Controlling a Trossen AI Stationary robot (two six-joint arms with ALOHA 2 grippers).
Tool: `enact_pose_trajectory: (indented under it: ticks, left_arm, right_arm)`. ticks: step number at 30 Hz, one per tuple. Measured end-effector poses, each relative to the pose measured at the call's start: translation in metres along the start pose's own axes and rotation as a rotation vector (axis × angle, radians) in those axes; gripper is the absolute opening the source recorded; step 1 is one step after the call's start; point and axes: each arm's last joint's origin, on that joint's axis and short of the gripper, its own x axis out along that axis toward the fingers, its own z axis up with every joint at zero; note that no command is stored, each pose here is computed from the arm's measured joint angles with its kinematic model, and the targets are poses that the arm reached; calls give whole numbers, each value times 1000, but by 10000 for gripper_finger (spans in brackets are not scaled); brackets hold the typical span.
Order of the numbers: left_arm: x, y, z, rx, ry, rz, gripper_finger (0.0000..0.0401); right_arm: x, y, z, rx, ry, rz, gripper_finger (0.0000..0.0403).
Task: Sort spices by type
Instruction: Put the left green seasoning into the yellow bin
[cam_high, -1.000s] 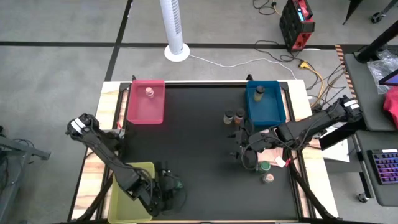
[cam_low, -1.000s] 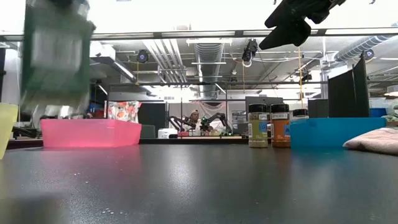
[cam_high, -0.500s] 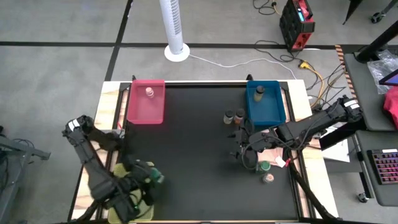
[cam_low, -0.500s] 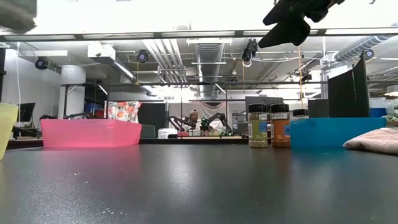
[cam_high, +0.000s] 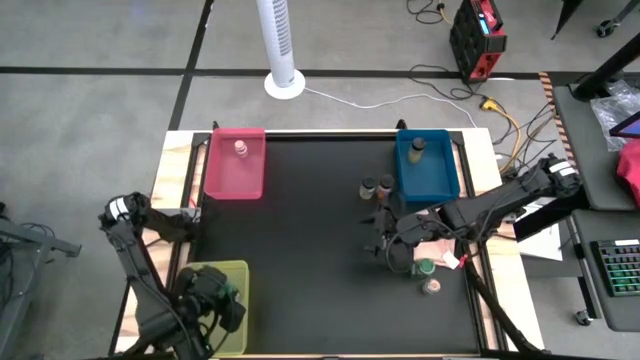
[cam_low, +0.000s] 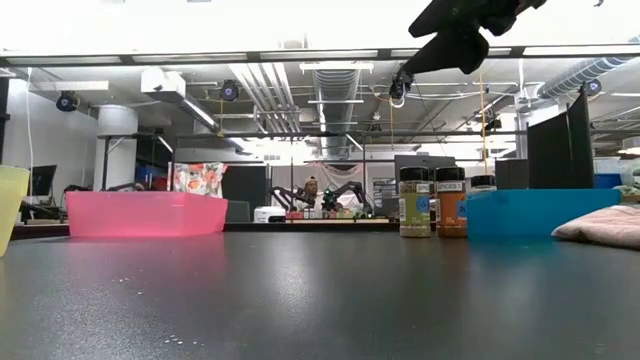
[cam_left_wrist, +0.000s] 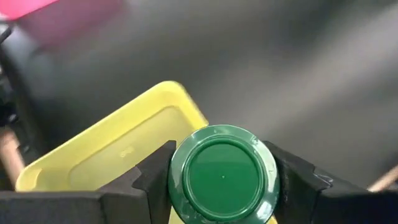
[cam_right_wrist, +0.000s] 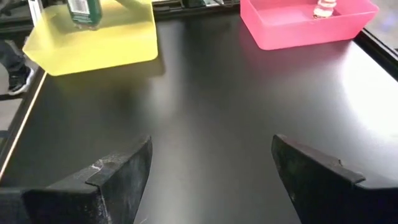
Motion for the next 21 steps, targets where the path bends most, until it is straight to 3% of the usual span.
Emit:
enact_pose_trajectory:
  ticks: [6,21]
  left_arm:
    - [6,6,-7,-22,41,60,184]
    - [52,32,-21,-78,-54,233,184]
  right_arm:
    - [7,2,-3,-9,19,-6,331]
    - [9,2,-4,-14,14,-4,321]
